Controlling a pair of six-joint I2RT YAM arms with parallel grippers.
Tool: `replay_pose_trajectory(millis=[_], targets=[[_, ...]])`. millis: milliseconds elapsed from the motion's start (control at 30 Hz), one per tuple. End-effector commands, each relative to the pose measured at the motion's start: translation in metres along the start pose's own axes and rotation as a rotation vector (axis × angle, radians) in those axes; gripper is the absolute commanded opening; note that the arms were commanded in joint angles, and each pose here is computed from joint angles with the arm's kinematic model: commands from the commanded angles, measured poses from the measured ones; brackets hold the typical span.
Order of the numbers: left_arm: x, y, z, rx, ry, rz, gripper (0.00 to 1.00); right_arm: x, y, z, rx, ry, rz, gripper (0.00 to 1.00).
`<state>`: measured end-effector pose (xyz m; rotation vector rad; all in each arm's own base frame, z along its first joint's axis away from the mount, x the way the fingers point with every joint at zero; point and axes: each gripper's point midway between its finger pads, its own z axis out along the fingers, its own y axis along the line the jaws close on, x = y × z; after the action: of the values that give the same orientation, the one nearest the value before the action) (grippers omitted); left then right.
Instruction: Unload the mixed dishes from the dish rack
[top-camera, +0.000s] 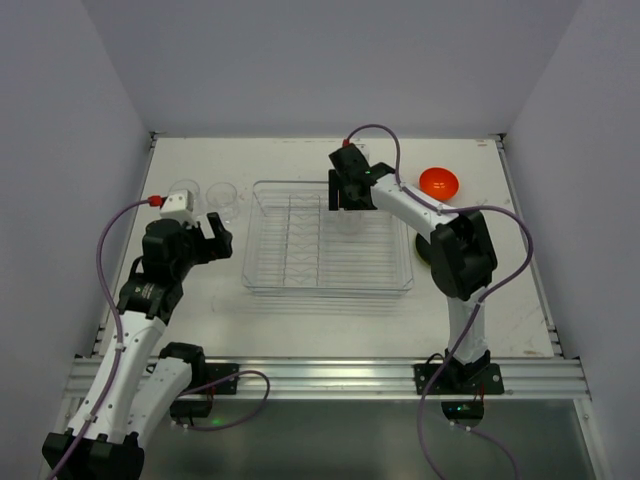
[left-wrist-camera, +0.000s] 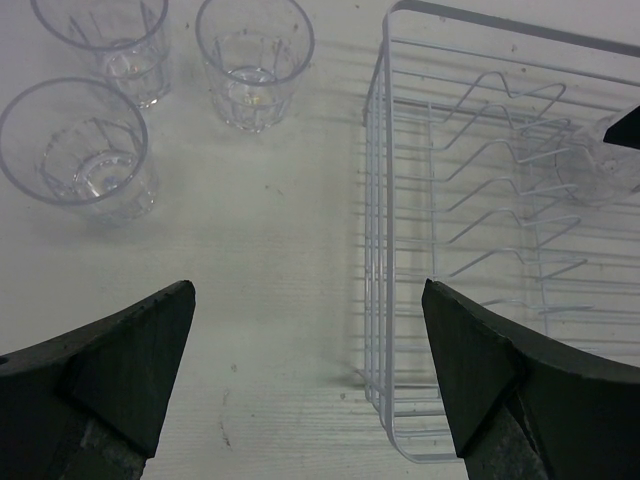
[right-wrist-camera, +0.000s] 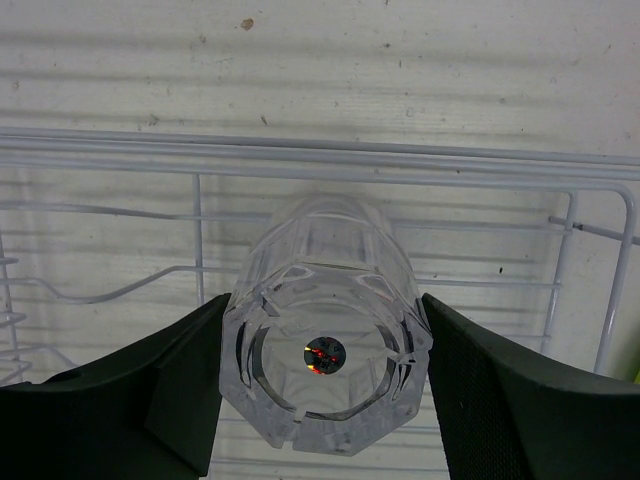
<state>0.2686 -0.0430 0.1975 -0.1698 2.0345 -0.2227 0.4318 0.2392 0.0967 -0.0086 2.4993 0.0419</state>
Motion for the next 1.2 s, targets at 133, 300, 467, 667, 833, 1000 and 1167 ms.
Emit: replay_pose_trajectory(millis=[133,300,467,667,833,1000,1167], targets=[[-0.011,-0.009,0.002,0.046,-0.037,0.022,1.0,-0.006,-0.003,-0.003,0.023,-0.013,0.009,0.64],[-0.011,-0.009,0.002,0.05,-0.036,0.022,1.0,-0.008,-0.004,-0.02,-0.009,-0.032,0.02,0.41],[-0.009,-0.009,0.004,0.049,-0.025,0.02,1.0,-0.014,-0.007,-0.045,-0.05,-0.081,0.018,0.0],[-0.008,-0.024,-0.001,0.134,-0.019,0.021,1.0,-0.018,-0.012,-0.08,-0.108,-0.137,0.03,0.0],[-0.005,-0.045,-0.003,0.246,0.003,-0.017,1.0,-0.018,0.003,-0.124,-0.3,-0.182,0.016,0.0],[0.012,-0.102,-0.016,0.595,0.069,-0.146,1.0,-0.005,0.03,-0.167,-0.573,-0.206,-0.058,0.0],[-0.005,-0.147,-0.048,0.953,-0.015,-0.241,1.0,0.004,0.048,-0.218,-0.813,-0.26,-0.103,0.0]])
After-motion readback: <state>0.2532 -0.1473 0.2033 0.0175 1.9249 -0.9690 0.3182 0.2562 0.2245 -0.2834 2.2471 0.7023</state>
